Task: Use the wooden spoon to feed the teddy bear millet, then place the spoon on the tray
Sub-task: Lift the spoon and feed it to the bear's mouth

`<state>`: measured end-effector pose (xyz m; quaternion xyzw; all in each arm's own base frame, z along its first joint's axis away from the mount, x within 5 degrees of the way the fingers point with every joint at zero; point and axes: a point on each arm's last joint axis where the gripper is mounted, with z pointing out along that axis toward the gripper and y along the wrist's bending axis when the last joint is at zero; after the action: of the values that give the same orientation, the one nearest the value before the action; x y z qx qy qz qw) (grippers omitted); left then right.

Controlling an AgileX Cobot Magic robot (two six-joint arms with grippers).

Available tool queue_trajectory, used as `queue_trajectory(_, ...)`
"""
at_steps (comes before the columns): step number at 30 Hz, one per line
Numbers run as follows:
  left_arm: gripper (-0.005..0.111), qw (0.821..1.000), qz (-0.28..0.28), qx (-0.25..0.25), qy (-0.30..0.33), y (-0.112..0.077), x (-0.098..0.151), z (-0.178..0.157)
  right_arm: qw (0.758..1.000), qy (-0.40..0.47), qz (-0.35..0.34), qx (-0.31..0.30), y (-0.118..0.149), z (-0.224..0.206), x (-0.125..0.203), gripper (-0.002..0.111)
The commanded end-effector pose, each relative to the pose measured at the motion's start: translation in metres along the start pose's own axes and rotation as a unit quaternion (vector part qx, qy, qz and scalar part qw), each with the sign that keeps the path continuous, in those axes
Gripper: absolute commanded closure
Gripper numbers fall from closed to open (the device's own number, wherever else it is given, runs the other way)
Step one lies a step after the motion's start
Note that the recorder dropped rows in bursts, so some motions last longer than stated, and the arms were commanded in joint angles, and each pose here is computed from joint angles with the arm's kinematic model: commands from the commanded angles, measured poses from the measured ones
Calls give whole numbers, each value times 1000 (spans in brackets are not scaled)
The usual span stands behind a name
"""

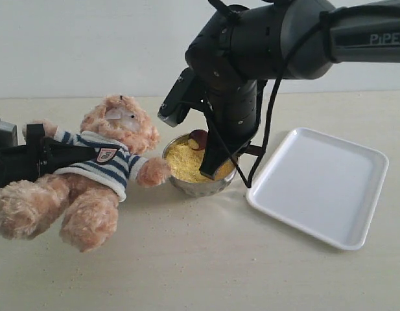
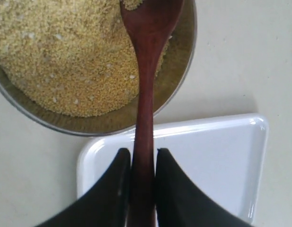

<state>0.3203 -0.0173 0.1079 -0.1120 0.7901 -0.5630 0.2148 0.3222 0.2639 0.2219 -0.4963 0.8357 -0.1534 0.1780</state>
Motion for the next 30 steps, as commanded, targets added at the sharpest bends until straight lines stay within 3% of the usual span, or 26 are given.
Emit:
queue_trajectory(1, 102, 1000, 4, 11, -8, -3, -3, -2, 999, -29, 15, 11, -11, -27, 3, 108)
queue_trajectory(5, 102, 1000, 13, 10, -13, -2, -5, -5, 996, -82, 40, -1, -18, -61, 7, 108)
queue_trajectory(18, 102, 1000, 14, 10, -11, -2, -4, -4, 957, -250, 84, -124, -1, -79, -22, 108)
queue_trajectory(22, 102, 1000, 14, 10, -11, -2, -4, -4, 953, -256, 87, -137, 3, -76, -25, 108)
queue_trajectory(25, 102, 1000, 14, 10, -11, -2, -4, -4, 958, -248, 52, -138, 15, -67, -31, 108)
queue_trajectory(30, 102, 1000, 11, 10, -11, -2, -4, -4, 970, -229, 10, -87, 22, -52, -36, 108)
